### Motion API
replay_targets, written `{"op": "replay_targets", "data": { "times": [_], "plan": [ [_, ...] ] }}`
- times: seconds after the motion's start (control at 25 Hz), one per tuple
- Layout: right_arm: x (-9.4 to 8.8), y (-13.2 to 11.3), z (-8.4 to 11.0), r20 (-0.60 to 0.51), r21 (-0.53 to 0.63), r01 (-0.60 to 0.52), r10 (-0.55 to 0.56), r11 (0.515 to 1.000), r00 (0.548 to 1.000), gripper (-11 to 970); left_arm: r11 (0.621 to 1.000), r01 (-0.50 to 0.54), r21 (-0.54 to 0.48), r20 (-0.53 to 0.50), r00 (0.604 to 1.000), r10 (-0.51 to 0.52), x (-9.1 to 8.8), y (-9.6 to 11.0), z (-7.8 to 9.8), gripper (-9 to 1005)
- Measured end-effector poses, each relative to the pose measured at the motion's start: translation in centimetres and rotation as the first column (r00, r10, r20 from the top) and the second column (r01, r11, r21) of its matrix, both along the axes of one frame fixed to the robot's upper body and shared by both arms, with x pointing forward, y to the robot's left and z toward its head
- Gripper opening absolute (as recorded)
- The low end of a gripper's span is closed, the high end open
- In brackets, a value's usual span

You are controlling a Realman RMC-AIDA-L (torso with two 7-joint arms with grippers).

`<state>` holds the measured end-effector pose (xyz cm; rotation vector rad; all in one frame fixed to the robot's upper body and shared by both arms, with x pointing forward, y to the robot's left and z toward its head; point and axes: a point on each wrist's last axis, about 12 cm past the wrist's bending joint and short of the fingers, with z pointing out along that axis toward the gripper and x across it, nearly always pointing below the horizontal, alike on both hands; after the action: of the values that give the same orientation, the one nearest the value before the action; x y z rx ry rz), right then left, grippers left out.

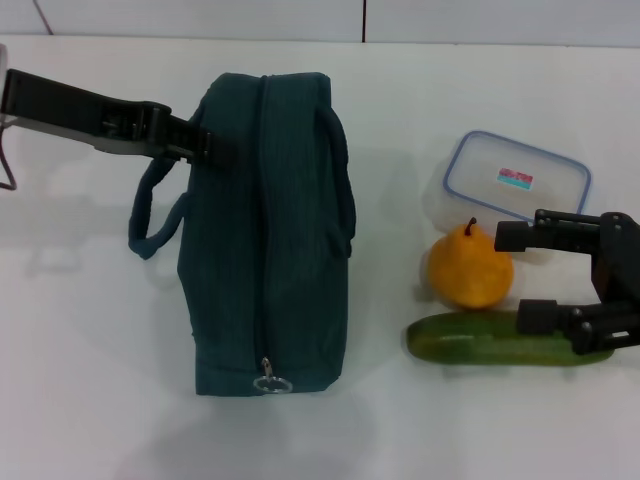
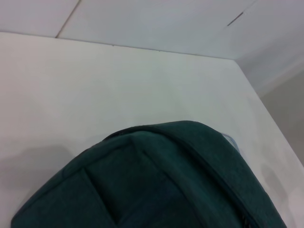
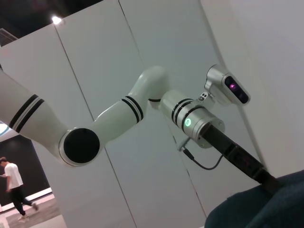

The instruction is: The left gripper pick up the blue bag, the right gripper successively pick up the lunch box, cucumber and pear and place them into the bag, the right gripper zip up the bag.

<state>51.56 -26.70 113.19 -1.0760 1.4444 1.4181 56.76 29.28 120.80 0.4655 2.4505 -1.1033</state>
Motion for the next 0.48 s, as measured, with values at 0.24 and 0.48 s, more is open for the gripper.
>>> {"op": "replay_targets", "data": {
  "times": [0.24, 0.48],
  "plan": [
    [0.0, 0.0, -0.01, 0.0, -0.001, 0.001, -0.001, 1.0, 1.0, 870, 1.0, -0.004, -0.005, -0.005, 1.0, 0.004, -0.12, 0.04, -0.14, 160],
    [-0.4, -0.08, -0.28, -0.006, 0.035, 0.032, -0.032, 0.999, 0.999, 870, 1.0, -0.008, -0.017, -0.01, 1.0, 0.007, -0.19, -0.07, -0.24, 82]
  ]
}}
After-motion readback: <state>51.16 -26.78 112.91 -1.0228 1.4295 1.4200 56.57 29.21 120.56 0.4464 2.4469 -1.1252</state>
